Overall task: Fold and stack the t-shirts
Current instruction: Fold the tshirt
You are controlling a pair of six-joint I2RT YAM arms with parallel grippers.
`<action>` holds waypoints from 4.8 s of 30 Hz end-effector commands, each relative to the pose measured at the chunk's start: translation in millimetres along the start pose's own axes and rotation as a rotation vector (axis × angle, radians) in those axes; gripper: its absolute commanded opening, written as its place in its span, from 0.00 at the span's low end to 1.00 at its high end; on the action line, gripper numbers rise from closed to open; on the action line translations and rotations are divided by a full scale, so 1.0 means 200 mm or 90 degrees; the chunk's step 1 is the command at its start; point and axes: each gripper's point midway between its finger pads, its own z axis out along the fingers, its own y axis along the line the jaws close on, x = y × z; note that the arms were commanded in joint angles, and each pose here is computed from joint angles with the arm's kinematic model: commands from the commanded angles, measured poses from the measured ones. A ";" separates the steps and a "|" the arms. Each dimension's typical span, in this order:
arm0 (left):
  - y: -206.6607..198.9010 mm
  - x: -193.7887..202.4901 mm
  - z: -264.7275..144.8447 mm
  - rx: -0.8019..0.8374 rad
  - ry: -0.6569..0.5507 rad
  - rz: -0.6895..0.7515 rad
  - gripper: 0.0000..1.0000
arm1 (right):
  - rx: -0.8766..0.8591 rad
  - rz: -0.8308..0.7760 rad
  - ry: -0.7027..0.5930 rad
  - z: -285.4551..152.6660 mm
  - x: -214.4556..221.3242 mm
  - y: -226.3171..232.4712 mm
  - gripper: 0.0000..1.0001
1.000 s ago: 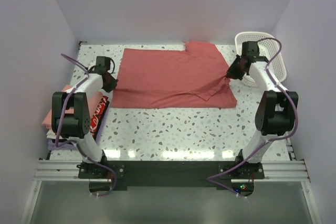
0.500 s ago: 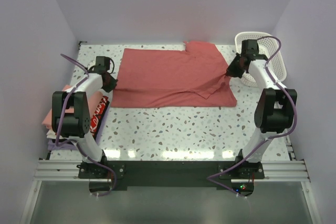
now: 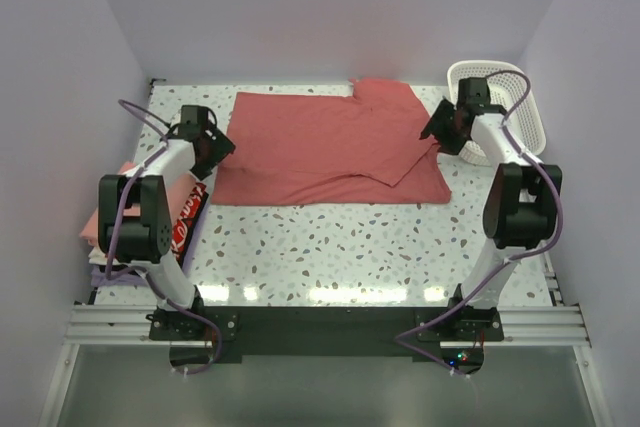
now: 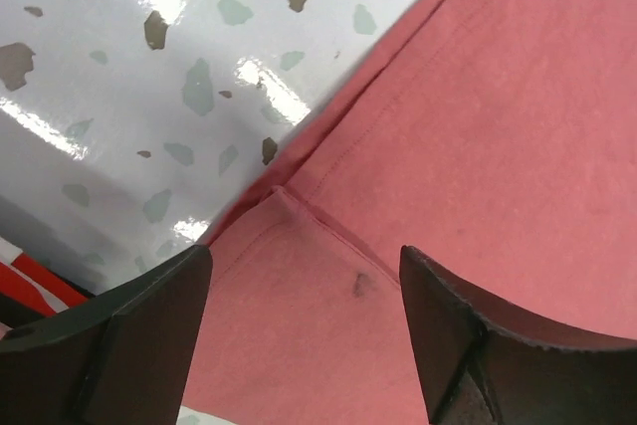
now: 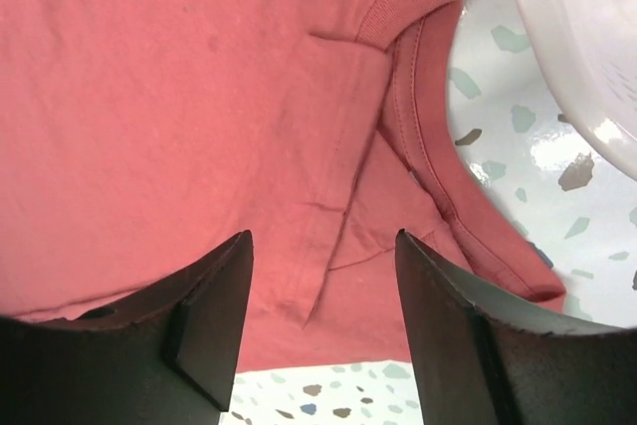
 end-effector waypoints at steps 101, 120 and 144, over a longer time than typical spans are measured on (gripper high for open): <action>0.06 0.31 -0.37 0.133 0.034 0.035 0.82 | -0.153 -0.131 -0.043 0.07 0.29 0.67 0.64; 0.29 0.37 -0.21 0.056 -0.014 -0.067 0.76 | -0.047 0.039 -0.045 -0.19 0.58 -0.22 0.61; 0.40 0.36 -0.06 -0.015 -0.040 -0.065 0.33 | -0.011 0.120 -0.080 0.01 0.49 -0.43 0.50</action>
